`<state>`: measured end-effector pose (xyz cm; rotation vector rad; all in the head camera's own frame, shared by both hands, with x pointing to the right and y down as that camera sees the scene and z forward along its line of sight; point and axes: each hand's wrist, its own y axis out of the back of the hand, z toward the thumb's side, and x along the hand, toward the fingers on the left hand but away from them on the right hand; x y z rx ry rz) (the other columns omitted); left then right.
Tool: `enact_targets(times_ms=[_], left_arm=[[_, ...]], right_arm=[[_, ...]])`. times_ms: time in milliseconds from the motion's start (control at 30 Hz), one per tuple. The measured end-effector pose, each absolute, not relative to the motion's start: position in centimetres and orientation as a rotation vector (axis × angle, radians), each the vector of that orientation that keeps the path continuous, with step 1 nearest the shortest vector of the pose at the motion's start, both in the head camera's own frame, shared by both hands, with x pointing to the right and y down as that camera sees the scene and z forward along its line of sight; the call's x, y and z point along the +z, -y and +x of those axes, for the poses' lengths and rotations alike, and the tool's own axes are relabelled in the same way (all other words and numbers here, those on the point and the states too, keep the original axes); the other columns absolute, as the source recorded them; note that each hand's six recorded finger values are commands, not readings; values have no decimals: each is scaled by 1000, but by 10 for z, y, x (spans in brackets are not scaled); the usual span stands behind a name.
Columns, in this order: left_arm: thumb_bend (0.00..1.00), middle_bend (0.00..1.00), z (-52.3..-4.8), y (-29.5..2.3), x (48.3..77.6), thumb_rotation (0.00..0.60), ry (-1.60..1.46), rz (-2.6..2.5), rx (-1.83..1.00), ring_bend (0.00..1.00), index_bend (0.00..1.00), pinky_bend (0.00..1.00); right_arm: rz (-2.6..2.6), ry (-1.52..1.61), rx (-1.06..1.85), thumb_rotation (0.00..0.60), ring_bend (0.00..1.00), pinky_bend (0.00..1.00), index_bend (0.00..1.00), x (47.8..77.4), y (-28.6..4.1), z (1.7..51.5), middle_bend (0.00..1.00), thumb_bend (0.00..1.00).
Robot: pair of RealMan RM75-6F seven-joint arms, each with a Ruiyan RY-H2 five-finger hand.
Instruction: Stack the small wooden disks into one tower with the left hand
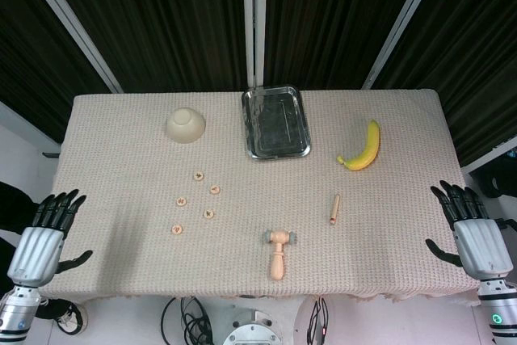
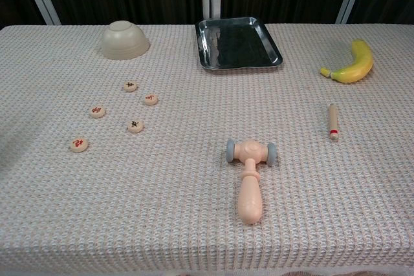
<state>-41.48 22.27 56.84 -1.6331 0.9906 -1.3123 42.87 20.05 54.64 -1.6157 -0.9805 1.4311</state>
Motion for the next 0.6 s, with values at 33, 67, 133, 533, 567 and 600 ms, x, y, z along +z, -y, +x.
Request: enact_targets(times_ms=[33,67,133,533,567,600], left_arm=[[100,0,-414,-222,568,600,-990,-1630,-1311,0,65,0],[99,0,-414,-222,568,600,-990,-1628,-1310,0,65,0],[100,0,-412,-222,568,600,-992,-1629,-1307,0,65,0],[103,0,-401,-228,573,600,-951,-1668,-1284,0,67,0],[104,0,-398,-228,574,600,-944,-1675,-1279,0,71,0],[106,0,-395,-228,576,600,-935,-1685,-1273,0,75,0]], right_arm=[[-1615,982,1431,600,0,0,0,546,-200,429,0,151],[-1615,984,1432,600,0,0,0,546,-200,429,0,151],[-1613,986,1435,600,0,0,0,546,-200,430,0,150],[-1615,993,1422,600,0,0,0,543,-201,429,0,150],[-1616,991,1423,600,0,0,0,543,-201,429,0,150],[-1619,987,1425,600,0,0,0,544,-201,428,0,150]])
